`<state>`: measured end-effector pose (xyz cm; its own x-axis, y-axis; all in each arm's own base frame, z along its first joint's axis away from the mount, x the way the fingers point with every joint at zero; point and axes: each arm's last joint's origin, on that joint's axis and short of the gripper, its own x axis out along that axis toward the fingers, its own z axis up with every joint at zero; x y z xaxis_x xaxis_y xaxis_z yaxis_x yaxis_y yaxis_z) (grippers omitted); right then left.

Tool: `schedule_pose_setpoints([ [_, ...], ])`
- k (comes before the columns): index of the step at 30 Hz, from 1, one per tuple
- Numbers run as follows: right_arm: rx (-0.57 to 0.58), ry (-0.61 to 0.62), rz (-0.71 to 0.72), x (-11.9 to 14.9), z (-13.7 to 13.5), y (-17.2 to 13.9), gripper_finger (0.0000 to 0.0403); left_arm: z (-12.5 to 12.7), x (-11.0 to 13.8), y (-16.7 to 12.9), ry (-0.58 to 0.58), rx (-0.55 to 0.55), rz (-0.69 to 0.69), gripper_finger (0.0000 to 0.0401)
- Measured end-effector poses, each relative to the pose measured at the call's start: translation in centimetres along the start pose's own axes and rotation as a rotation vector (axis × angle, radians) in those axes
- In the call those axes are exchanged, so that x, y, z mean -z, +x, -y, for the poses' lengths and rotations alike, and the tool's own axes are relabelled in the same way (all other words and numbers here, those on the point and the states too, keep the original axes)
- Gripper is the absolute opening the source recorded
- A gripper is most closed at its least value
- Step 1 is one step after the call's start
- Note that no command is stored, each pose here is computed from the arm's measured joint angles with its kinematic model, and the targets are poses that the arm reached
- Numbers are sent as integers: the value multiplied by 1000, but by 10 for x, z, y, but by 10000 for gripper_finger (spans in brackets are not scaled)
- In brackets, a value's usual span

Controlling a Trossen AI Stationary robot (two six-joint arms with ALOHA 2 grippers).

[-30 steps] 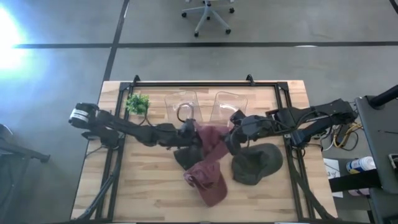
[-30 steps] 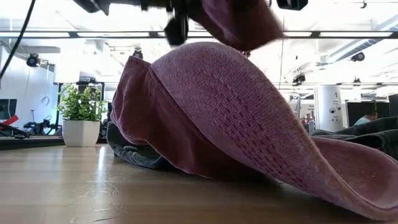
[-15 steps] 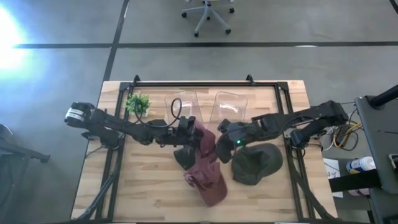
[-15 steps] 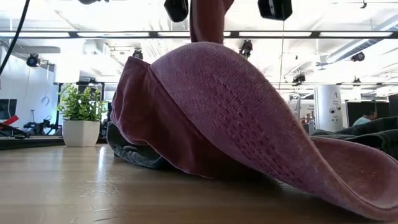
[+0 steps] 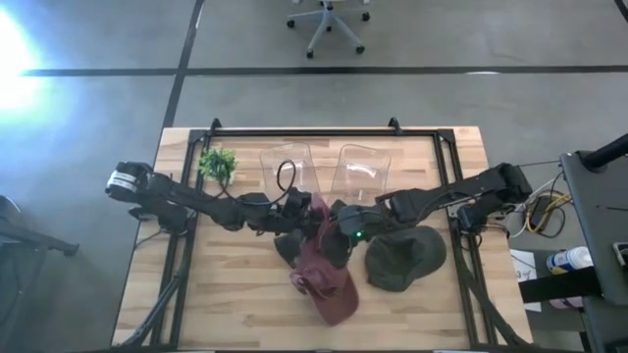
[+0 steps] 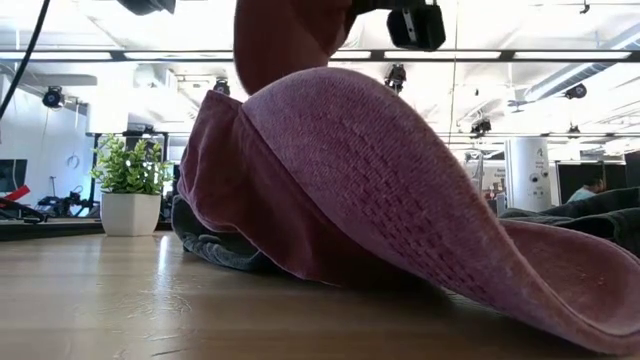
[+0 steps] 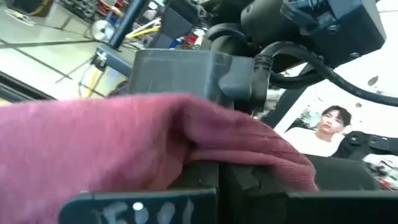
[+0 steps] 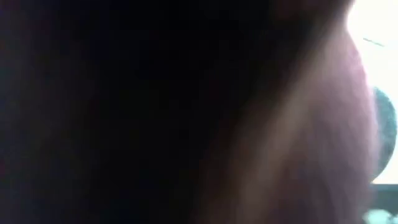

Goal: Pick & Place hat
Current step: Put the right red cap into the right transparent bin

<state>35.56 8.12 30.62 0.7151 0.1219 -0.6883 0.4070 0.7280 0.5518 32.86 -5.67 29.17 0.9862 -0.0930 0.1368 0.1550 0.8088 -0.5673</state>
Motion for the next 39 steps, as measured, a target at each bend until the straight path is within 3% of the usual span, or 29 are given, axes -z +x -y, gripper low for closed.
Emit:
schedule_pose_setpoints([
  [3,24,-51,-31,0,-3,-4,85,0,4,-5,-9,17,-28,0],
  [9,87,-144,-188,15,-1,-27,132,-9,35,-12,5,-90,-247,0],
  [13,111,-189,-285,27,1,-32,153,-12,45,-12,10,-119,-297,0],
  [18,42,-92,-225,22,-5,-63,165,-9,56,2,-10,-61,-285,0],
  [24,28,67,-197,20,-4,-84,166,-18,94,29,-62,-11,-389,0],
  [28,82,121,-246,34,-1,-72,167,-19,94,44,-34,20,-363,0],
  [33,138,157,-294,64,-3,-63,167,-19,92,41,22,15,-416,0],
  [39,37,153,-289,94,-7,-43,167,-14,92,32,43,-1,-529,0],
])
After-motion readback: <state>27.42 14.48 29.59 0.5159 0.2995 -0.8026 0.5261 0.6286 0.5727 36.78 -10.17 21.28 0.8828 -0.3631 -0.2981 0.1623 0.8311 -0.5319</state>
